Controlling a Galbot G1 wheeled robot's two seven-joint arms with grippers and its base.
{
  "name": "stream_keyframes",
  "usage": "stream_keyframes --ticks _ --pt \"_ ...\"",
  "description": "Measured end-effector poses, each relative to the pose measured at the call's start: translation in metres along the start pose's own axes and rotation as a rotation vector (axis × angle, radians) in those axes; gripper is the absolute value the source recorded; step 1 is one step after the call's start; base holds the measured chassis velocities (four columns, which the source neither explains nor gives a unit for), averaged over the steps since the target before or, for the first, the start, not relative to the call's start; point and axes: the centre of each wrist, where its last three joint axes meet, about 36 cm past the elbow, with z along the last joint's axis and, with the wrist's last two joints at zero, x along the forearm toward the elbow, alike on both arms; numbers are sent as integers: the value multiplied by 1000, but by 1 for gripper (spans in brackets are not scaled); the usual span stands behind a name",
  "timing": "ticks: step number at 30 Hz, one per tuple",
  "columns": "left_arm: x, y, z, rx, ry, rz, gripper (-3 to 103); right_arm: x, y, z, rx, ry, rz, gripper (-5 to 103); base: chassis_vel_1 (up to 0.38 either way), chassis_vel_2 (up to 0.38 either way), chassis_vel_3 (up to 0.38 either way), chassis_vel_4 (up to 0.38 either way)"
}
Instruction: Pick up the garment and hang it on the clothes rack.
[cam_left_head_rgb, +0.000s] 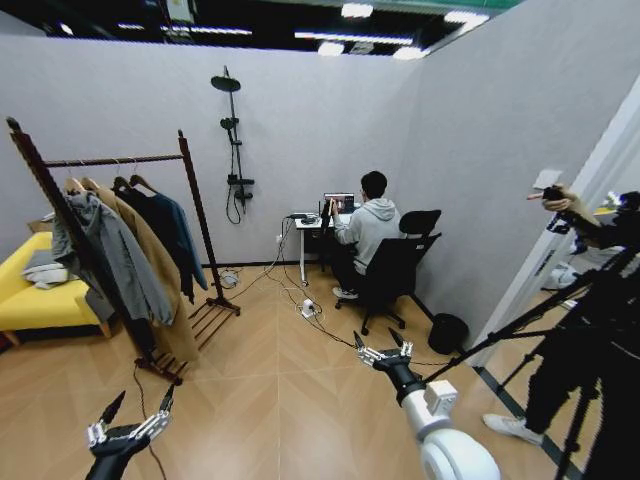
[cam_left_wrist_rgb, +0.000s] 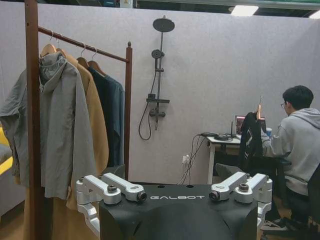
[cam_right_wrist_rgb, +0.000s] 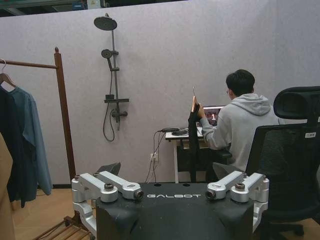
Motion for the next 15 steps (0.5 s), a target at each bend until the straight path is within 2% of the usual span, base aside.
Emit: stream_keyframes --ticks 8,15 --pt "0 0 0 0 0 0 100 -8 -3 0 -2 -13 -11 100 0 0 0 0" --pt "0 0 0 0 0 0 100 -10 -6 7 -6 -17 -74 100 -20 20 18 -26"
